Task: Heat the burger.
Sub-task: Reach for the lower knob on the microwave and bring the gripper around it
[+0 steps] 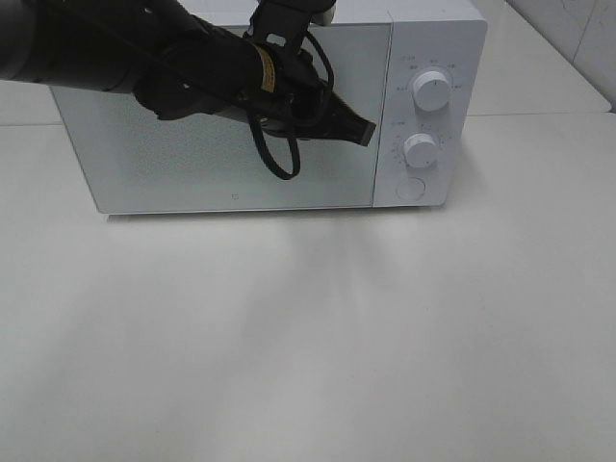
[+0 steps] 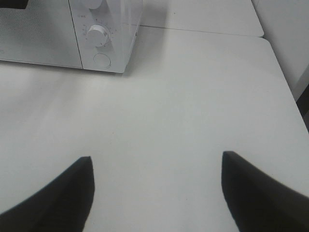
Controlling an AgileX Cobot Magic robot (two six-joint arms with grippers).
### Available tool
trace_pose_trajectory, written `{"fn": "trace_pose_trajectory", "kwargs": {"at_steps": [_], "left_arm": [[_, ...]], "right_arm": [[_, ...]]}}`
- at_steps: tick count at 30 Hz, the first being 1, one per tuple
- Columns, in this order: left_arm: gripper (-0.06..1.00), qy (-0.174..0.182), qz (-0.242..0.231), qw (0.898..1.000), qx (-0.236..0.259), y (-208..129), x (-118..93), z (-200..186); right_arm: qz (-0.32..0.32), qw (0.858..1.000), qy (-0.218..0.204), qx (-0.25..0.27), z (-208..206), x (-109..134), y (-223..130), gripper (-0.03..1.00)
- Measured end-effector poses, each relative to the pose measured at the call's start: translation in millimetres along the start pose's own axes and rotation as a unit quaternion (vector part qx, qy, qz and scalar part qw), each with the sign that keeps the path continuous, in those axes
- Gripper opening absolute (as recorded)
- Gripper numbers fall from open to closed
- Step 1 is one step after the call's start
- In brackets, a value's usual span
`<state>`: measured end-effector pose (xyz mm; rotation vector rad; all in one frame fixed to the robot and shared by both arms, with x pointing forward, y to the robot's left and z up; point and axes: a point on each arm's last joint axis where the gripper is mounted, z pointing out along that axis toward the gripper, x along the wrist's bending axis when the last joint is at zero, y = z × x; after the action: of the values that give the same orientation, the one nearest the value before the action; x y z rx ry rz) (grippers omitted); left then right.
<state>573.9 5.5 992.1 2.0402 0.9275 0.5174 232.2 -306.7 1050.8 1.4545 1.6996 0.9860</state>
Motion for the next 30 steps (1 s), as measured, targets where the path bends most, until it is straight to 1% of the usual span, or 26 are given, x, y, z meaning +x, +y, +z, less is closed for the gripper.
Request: {"fn": "trace_pose_trajectory", "kwargs": {"at_steps": [1, 2, 3, 4, 5, 6, 7, 9, 10, 12, 13, 14, 15, 16, 17, 18, 20, 21, 22, 23, 24, 25, 26, 27, 29, 30], "left_arm": [[0.0, 0.0, 0.0, 1.0, 0.0, 0.0, 0.0, 0.0], [0.0, 0.016, -0.003, 0.999, 0.039, -2.6, 2.5, -7.5], [0.0, 0.024, -0.007, 0.998, 0.056, -2.9, 4.1, -12.6], [0.0, 0.024, -0.007, 0.998, 0.056, -2.9, 4.1, -12.6], [0.0, 0.035, -0.019, 0.996, 0.085, -2.2, 6.5, -23.8], [0.0, 0.04, -0.027, 0.994, 0.1, -1.8, 7.5, -30.4], [0.0, 0.04, -0.027, 0.994, 0.1, -1.8, 7.5, -30.4], [0.0, 0.051, -0.036, 0.987, 0.148, -1.8, 9.6, -48.0], [0.0, 0.051, -0.036, 0.987, 0.148, -1.8, 9.6, -48.0], [0.0, 0.051, -0.015, 0.973, 0.225, -6.8, 10.7, -70.6], [0.0, 0.051, -0.015, 0.973, 0.225, -6.8, 10.7, -70.6], [0.0, 0.049, -0.009, 0.968, 0.246, -9.2, 10.7, -74.9], [0.0, 0.049, -0.009, 0.968, 0.246, -9.2, 10.7, -74.9], [0.0, 0.043, -0.001, 0.959, 0.279, -13.0, 10.0, -81.7], [0.0, 0.04, -0.001, 0.956, 0.292, -14.6, 9.5, -84.0], [0.0, 0.04, -0.001, 0.956, 0.292, -14.6, 9.5, -84.0], [0.0, 0.04, -0.004, 0.941, 0.335, -19.1, 9.6, -94.6], [0.0, 0.04, -0.004, 0.941, 0.335, -19.1, 9.6, -94.6], [0.0, 0.041, -0.004, 0.939, 0.343, -20.0, 10.2, -96.3], [0.0, 0.044, -0.007, 0.932, 0.361, -22.0, 11.4, -100.1], [0.0, 0.044, -0.007, 0.932, 0.361, -22.0, 11.4, -100.1], [0.0, 0.044, -0.01, 0.928, 0.37, -23.3, 12.6, -101.7], [0.0, 0.047, -0.021, 0.919, 0.391, -26.3, 17.4, -104.8], [0.0, 0.047, -0.021, 0.919, 0.391, -26.3, 17.4, -104.8], [0.0, 0.052, -0.045, 0.907, 0.414, -29.8, 29.3, -108.4], [0.0, 0.052, -0.045, 0.907, 0.414, -29.8, 29.3, -108.4]], "right_arm": [[0.0, 1.0, 0.0, 0.0, 0.0, 0.0, 0.0, 0.68], [0.0, 1.0, 0.0, 0.0, 0.0, 0.0, 0.0, 0.68], [0.0, 1.0, 0.0, 0.0, 0.0, 0.0, 0.0, 0.68], [0.0, 1.0, 0.0, 0.0, 0.0, 0.0, 0.0, 0.68], [0.0, 1.0, 0.0, 0.0, 0.0, 0.0, 0.0, 0.68], [0.0, 1.0, 0.0, 0.0, 0.0, 0.0, 0.0, 0.68], [0.0, 1.0, 0.0, 0.0, 0.0, 0.0, 0.0, 0.68], [0.0, 1.0, 0.0, 0.0, 0.0, 0.0, 0.0, 0.68], [0.0, 1.0, 0.0, 0.0, 0.0, 0.0, 0.0, 0.68], [0.0, 1.0, 0.0, 0.0, 0.0, 0.0, 0.0, 0.68], [0.0, 1.0, 0.0, 0.0, 0.0, 0.0, 0.0, 0.68], [0.0, 1.0, 0.0, 0.0, 0.0, 0.0, 0.0, 0.68], [0.0, 1.0, 0.0, 0.0, 0.0, 0.0, 0.0, 0.68], [0.0, 1.0, 0.0, 0.0, 0.0, 0.0, 0.0, 0.68], [0.0, 1.0, 0.0, 0.0, 0.0, 0.0, 0.0, 0.68], [0.0, 1.0, 0.0, 0.0, 0.0, 0.0, 0.0, 0.68], [0.0, 1.0, 0.0, 0.0, 0.0, 0.0, 0.0, 0.68], [0.0, 1.0, 0.0, 0.0, 0.0, 0.0, 0.0, 0.68], [0.0, 1.0, 0.0, 0.0, 0.0, 0.0, 0.0, 0.68], [0.0, 1.0, 0.0, 0.0, 0.0, 0.0, 0.0, 0.68], [0.0, 1.0, 0.0, 0.0, 0.0, 0.0, 0.0, 0.68], [0.0, 1.0, 0.0, 0.0, 0.0, 0.0, 0.0, 0.68], [0.0, 1.0, 0.0, 0.0, 0.0, 0.0, 0.0, 0.68], [0.0, 1.0, 0.0, 0.0, 0.0, 0.0, 0.0, 0.68], [0.0, 1.0, 0.0, 0.0, 0.0, 0.0, 0.0, 0.68], [0.0, 1.0, 0.0, 0.0, 0.0, 0.0, 0.0, 0.68]]}}
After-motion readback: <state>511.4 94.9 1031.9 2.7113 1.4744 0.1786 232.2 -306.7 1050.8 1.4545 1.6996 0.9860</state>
